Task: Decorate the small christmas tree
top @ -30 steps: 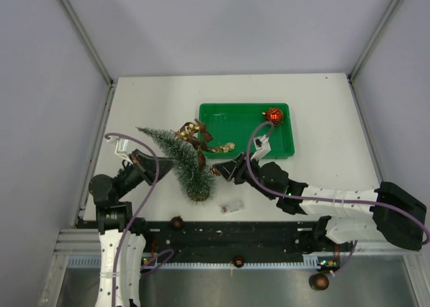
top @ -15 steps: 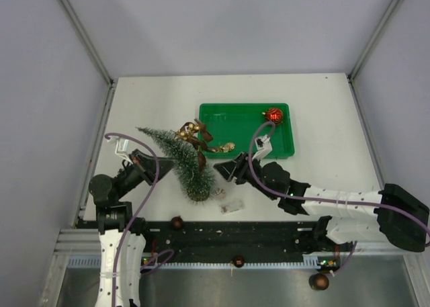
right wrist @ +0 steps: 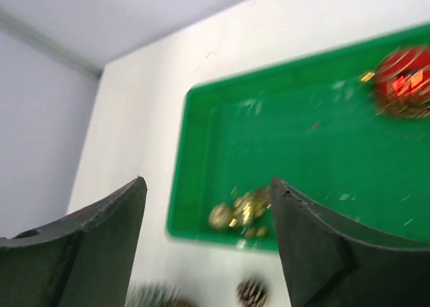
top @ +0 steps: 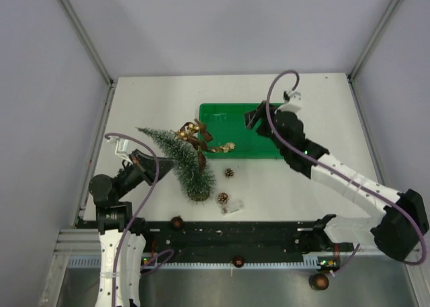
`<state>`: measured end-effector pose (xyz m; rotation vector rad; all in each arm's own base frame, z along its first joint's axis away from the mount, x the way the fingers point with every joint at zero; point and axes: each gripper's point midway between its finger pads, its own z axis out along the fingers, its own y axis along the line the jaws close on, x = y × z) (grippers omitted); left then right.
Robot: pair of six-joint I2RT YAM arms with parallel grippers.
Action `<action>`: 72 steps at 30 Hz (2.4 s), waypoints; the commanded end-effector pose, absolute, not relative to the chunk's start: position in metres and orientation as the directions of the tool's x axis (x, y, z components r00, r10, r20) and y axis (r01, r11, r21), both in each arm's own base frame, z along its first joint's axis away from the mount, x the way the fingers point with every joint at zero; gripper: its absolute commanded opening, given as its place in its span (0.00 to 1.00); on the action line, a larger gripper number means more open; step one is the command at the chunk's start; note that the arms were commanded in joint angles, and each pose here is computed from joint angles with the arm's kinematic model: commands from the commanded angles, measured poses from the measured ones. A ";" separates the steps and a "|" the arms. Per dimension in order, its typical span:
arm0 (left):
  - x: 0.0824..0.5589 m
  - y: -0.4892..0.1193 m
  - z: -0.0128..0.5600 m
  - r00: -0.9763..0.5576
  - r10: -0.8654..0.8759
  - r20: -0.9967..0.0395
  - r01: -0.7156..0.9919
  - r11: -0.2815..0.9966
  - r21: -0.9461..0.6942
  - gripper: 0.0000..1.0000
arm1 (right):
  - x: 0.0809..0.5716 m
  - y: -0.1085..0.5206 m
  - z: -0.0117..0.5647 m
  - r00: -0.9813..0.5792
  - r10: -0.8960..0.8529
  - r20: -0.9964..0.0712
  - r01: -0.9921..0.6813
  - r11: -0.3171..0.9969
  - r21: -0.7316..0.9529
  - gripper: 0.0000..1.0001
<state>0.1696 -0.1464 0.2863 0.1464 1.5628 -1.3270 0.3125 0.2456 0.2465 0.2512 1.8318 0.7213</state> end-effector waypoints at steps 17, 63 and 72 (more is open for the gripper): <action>0.156 -0.148 0.309 -0.342 -0.437 -0.832 0.739 0.422 -0.525 0.00 | 0.488 0.128 0.110 -0.585 0.238 -0.775 0.373 0.928 0.004 0.99; 0.148 -0.151 0.309 -0.307 -0.423 -0.852 0.771 0.413 -0.484 0.00 | 0.388 0.215 0.299 -0.274 0.105 -0.956 -0.451 0.864 0.224 0.51; 0.146 -0.151 0.309 -0.299 -0.429 -0.852 0.776 0.410 -0.479 0.00 | 0.310 0.245 0.420 -0.054 0.055 -0.997 -0.687 0.722 0.077 0.52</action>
